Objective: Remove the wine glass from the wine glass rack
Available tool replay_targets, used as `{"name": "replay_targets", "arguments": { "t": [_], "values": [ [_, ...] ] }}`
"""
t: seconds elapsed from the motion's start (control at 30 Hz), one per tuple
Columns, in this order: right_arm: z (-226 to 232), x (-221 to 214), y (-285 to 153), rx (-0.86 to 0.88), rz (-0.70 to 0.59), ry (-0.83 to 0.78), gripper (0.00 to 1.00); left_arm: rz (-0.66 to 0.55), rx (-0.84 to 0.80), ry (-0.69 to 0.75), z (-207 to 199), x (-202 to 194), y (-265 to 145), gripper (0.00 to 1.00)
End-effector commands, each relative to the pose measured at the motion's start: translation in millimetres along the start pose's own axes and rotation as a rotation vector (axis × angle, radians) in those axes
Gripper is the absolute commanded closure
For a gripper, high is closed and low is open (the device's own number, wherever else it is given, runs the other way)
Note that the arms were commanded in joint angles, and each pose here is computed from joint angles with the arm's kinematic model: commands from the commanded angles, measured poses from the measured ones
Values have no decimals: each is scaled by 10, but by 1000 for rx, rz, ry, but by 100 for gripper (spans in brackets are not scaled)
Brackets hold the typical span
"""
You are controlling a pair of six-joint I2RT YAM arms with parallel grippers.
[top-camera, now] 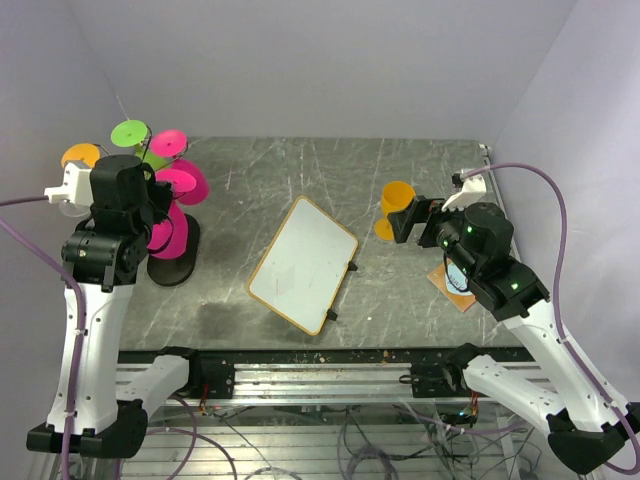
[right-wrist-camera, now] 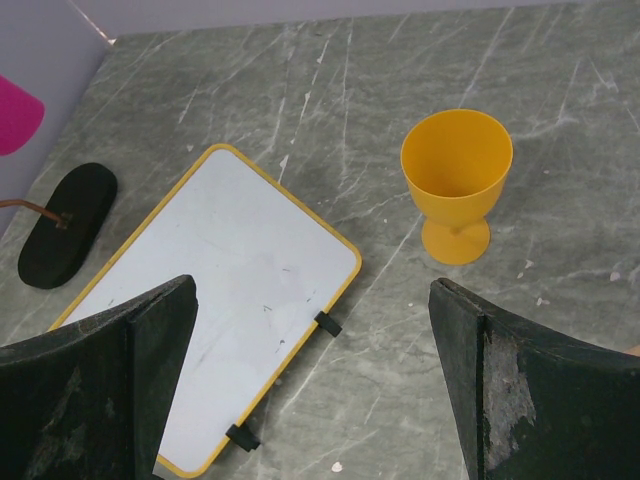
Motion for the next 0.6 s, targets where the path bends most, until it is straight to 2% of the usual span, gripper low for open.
{"name": "replay_targets", "arguments": {
  "t": [0.0, 0.57],
  "values": [
    [33, 80, -42, 14, -27, -14, 0, -79, -48, -85, -82, 98, -13, 93],
    [47, 93, -56, 18, -20, -8, 0, -135, 18, -266, -76, 126, 114, 93]
  ]
}}
Point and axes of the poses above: each gripper's point midway between its finger pads, its own y axis out along the fingers, its own z axis along the line the jaws close on, x = y × z, the point moved 8 cm from there along -y, back along the fingers, and after that the axes turned 7 degrees about y, right-handed, at the moved point
